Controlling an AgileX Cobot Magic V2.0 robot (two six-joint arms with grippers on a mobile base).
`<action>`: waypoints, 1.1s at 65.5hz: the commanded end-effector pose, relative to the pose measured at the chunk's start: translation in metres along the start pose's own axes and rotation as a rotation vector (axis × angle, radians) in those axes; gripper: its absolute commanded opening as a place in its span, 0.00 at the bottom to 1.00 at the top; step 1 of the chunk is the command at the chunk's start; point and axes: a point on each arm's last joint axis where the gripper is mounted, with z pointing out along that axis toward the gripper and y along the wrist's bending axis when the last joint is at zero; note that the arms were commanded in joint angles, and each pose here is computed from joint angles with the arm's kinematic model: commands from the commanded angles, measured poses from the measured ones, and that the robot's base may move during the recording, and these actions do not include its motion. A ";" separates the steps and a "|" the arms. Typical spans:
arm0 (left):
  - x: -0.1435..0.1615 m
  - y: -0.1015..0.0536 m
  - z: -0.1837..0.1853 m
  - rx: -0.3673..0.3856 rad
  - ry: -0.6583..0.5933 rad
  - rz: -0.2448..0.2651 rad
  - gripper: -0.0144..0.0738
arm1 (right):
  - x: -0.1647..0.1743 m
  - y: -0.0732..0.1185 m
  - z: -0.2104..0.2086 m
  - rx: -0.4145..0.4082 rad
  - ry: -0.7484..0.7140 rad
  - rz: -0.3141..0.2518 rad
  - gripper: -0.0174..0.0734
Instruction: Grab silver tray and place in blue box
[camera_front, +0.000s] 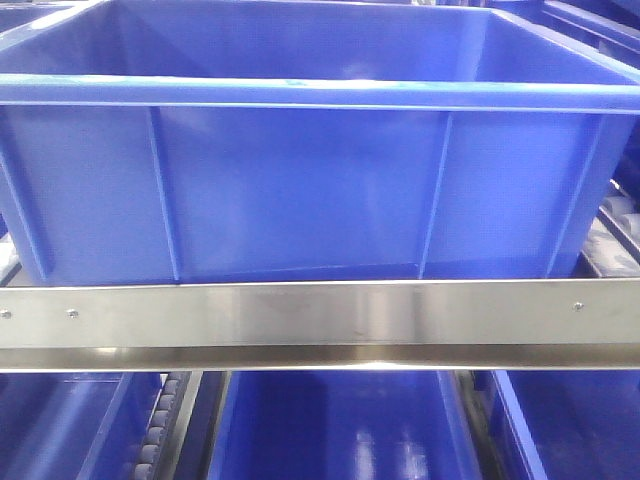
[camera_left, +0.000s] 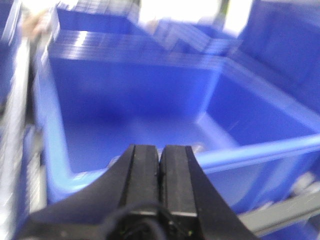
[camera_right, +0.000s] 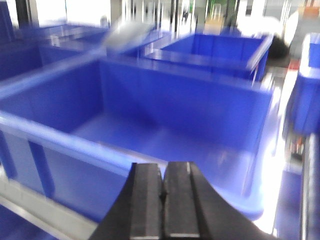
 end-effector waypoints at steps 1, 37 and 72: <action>-0.012 -0.007 -0.003 0.068 -0.077 0.003 0.07 | -0.012 0.003 -0.005 -0.024 -0.067 -0.023 0.25; -0.010 -0.007 -0.002 0.066 -0.071 0.002 0.07 | -0.010 0.002 -0.006 -0.014 -0.060 -0.022 0.25; -0.010 -0.007 -0.002 0.066 -0.071 0.002 0.07 | 0.051 -0.028 -0.019 0.415 0.032 0.024 0.25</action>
